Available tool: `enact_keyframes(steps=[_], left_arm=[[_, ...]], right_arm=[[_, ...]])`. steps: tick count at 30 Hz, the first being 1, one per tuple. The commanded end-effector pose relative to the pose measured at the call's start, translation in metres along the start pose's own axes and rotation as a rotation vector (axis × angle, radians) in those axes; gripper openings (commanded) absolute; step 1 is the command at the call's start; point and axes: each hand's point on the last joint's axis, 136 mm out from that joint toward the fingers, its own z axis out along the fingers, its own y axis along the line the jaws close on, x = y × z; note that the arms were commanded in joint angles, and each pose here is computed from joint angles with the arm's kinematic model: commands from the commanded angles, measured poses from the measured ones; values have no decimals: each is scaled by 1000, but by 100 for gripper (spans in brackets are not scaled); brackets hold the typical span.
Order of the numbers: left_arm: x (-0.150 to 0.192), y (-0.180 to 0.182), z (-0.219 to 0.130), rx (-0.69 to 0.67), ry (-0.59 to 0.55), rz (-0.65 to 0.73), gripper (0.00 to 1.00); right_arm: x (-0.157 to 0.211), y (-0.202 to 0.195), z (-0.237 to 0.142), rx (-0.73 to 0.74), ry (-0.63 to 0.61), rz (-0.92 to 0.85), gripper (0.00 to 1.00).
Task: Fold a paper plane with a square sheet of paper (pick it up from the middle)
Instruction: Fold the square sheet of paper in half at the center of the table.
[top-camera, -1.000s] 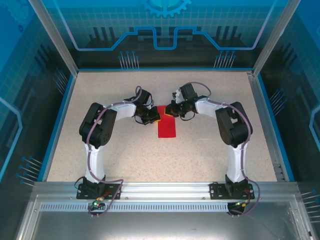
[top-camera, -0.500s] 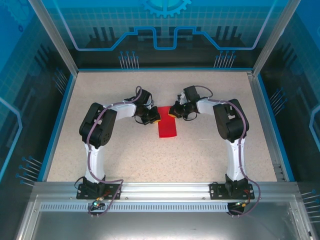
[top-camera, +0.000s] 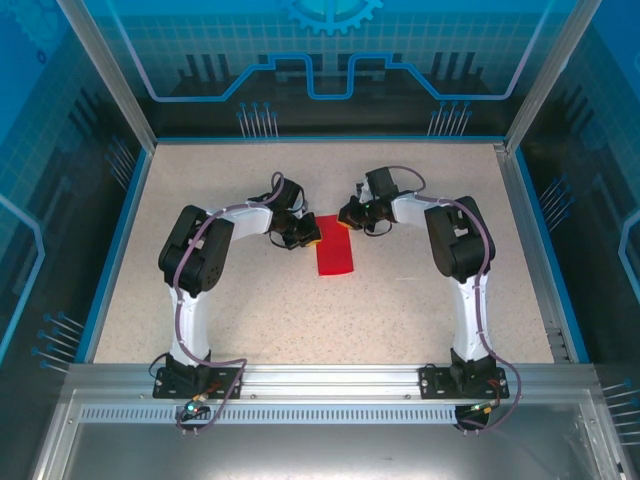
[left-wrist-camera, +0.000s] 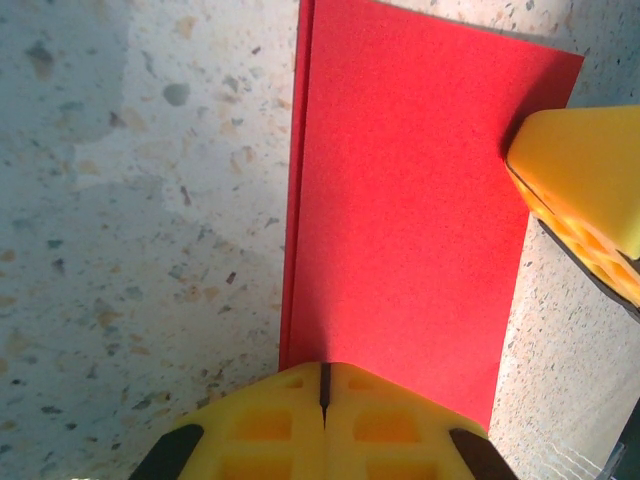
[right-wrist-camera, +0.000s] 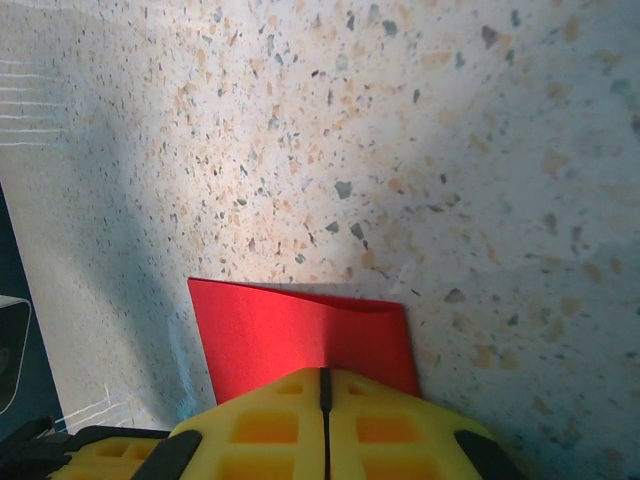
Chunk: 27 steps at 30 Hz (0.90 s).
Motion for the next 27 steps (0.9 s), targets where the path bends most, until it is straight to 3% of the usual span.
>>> enact_keyframes(steps=[1, 6, 15, 20, 23, 27], left_arm=[[30, 61, 18, -210, 91, -77, 0], [31, 64, 19, -218, 91, -80, 0], [31, 65, 18, -226, 90, -79, 0], [30, 65, 18, -224, 90, -79, 0], [30, 62, 18, -220, 89, -77, 0], [28, 60, 18, -217, 88, -74, 0]], right_arm=[[-14, -35, 2, 105, -49, 73, 6], [-30, -21, -9, 81, -114, 97, 6], [-43, -39, -9, 101, -180, 234, 7], [-54, -31, -20, 114, -216, 206, 7], [-55, -7, -33, 52, -217, 131, 7], [-28, 24, -54, -22, -177, -2, 8]])
